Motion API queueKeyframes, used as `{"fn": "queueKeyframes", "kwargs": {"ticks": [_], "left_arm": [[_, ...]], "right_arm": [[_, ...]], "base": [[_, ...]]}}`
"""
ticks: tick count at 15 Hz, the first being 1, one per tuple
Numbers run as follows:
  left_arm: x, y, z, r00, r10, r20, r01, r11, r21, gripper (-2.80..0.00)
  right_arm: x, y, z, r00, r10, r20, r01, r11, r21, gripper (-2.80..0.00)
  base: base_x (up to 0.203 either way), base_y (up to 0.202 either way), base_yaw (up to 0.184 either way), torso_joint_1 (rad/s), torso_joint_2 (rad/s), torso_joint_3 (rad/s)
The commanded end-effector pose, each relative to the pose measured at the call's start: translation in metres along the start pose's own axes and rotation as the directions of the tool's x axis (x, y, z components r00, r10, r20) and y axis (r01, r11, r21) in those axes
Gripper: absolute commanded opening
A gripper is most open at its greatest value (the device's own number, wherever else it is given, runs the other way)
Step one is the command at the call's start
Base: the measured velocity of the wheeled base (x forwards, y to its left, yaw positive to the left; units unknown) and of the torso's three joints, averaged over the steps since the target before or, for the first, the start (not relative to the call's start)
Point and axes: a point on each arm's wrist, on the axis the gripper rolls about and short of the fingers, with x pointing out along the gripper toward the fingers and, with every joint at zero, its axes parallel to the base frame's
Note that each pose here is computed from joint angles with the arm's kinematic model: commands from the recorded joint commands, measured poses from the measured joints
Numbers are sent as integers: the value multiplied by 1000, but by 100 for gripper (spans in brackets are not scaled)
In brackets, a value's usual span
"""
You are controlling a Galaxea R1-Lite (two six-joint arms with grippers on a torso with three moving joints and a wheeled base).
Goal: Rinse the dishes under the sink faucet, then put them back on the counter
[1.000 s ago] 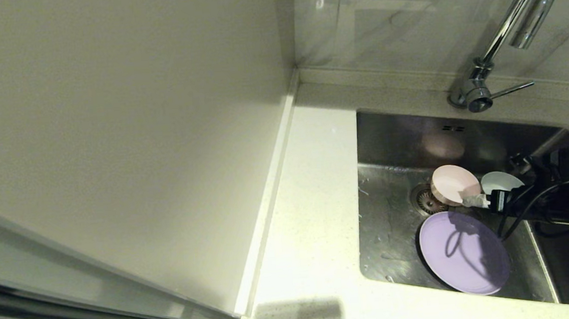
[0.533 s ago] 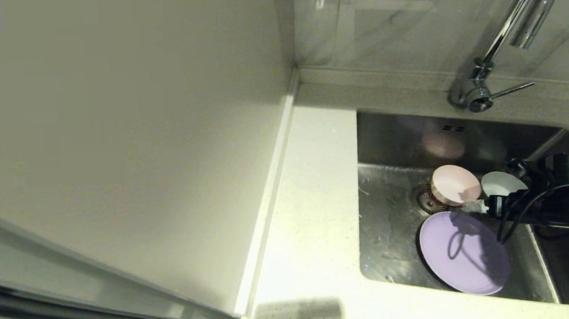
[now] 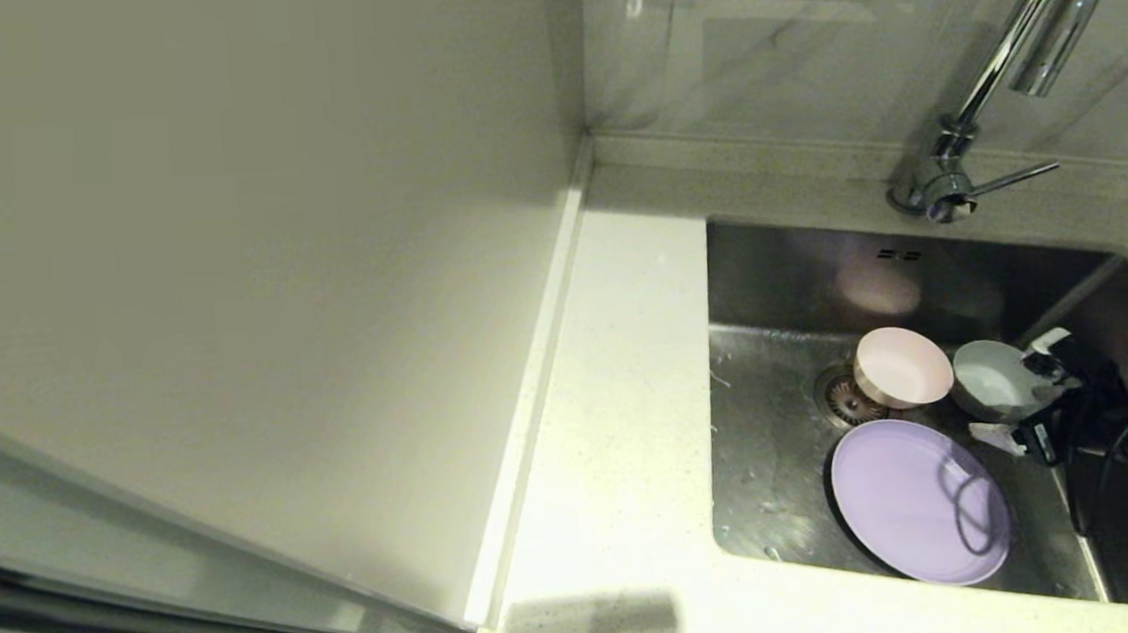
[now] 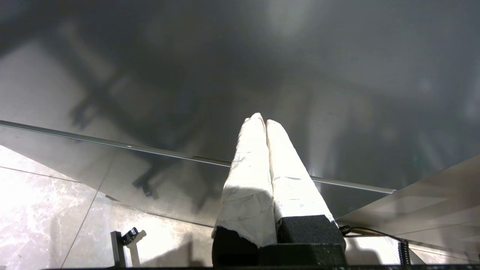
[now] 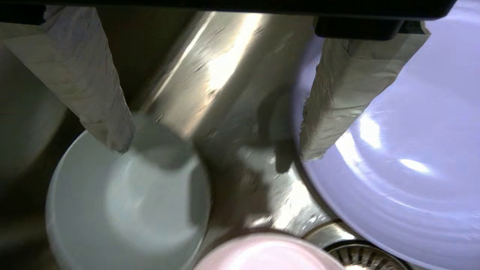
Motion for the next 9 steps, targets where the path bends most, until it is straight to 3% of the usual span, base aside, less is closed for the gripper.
{"fn": "queueKeyframes", "kwargs": {"ticks": [1,6,9], "left_arm": [[0,0,-1,1000,0,-2,0,1000,2,-280],[0,0,-1,1000,0,-2,0,1000,0,-280],[0,0,-1,1000,0,-2,0,1000,0,-280]], "right_arm": [[8,-2,-9,1000,-3,13,3,999,-38,0],[28,-4,-20,1000,-9,12,11,992,-126,0],[38,-9,-14,998,-59,8,59,982,-178,0]], "base": [[0,0,0,0,0,0],[0,0,0,0,0,0],[0,0,0,0,0,0]]}}
